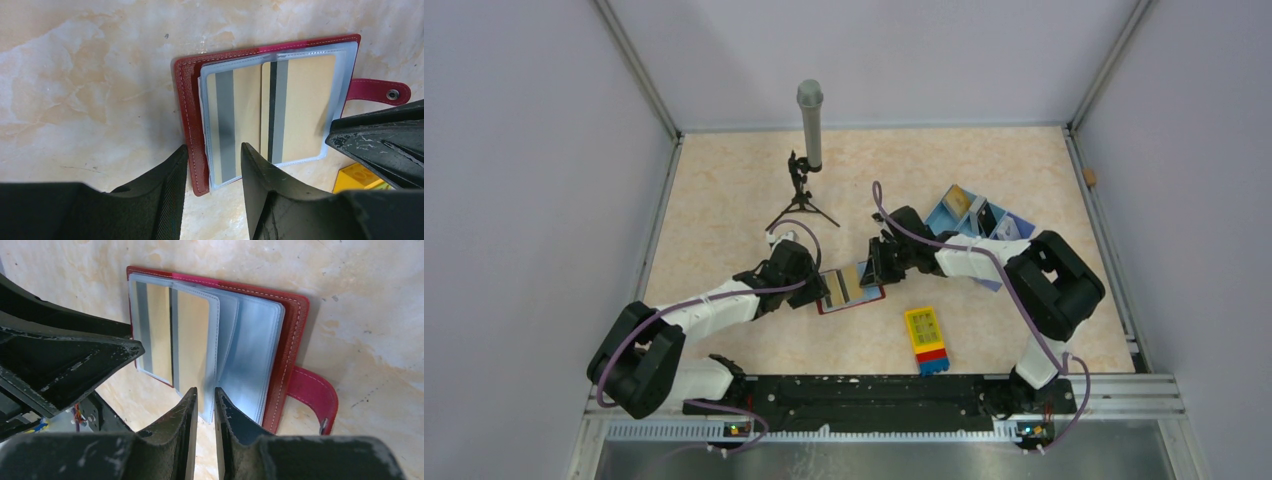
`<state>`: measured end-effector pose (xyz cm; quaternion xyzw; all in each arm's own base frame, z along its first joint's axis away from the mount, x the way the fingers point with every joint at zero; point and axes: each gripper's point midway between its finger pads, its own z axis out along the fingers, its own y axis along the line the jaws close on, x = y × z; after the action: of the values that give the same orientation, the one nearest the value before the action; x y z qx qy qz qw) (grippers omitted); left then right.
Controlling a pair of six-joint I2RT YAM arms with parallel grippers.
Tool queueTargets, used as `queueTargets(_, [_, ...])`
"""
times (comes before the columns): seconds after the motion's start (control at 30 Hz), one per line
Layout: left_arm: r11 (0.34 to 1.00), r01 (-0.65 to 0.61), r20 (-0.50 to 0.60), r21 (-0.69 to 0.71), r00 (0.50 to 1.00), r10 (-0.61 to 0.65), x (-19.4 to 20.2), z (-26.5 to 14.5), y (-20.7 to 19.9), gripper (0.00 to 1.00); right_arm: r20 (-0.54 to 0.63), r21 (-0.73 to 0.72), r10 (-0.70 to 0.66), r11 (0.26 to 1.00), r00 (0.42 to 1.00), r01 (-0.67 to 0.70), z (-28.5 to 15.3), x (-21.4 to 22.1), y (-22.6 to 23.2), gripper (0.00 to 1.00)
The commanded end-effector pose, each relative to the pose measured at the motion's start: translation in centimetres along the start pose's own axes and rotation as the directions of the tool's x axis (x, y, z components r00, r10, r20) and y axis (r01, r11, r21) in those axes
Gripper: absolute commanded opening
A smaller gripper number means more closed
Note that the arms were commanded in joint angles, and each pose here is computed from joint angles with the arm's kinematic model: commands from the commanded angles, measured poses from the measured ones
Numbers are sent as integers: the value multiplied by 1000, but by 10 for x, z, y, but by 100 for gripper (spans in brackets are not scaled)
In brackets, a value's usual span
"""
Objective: Put the credit cards into the card holder
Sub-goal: Insert the credit card into the card holder.
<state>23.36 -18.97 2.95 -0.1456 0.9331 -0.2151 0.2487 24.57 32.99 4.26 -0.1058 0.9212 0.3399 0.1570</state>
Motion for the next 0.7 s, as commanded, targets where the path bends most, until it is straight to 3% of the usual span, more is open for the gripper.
queueTargets(0.0, [1000,0,-29,-22,1000,0,9,3,9,45,40,-89,-12,996,999,16,-6,-8,24,18])
queueTargets(0.3, [1000,0,-29,-19,1000,0,10,3,9,45,40,-129,-15,991,999,20,-2,-6,31,21])
queueTargets(0.67, [1000,-1,-28,-17,1000,1,9,3,9,45,77,61,-116,992,990,111,-8,-13,28,25])
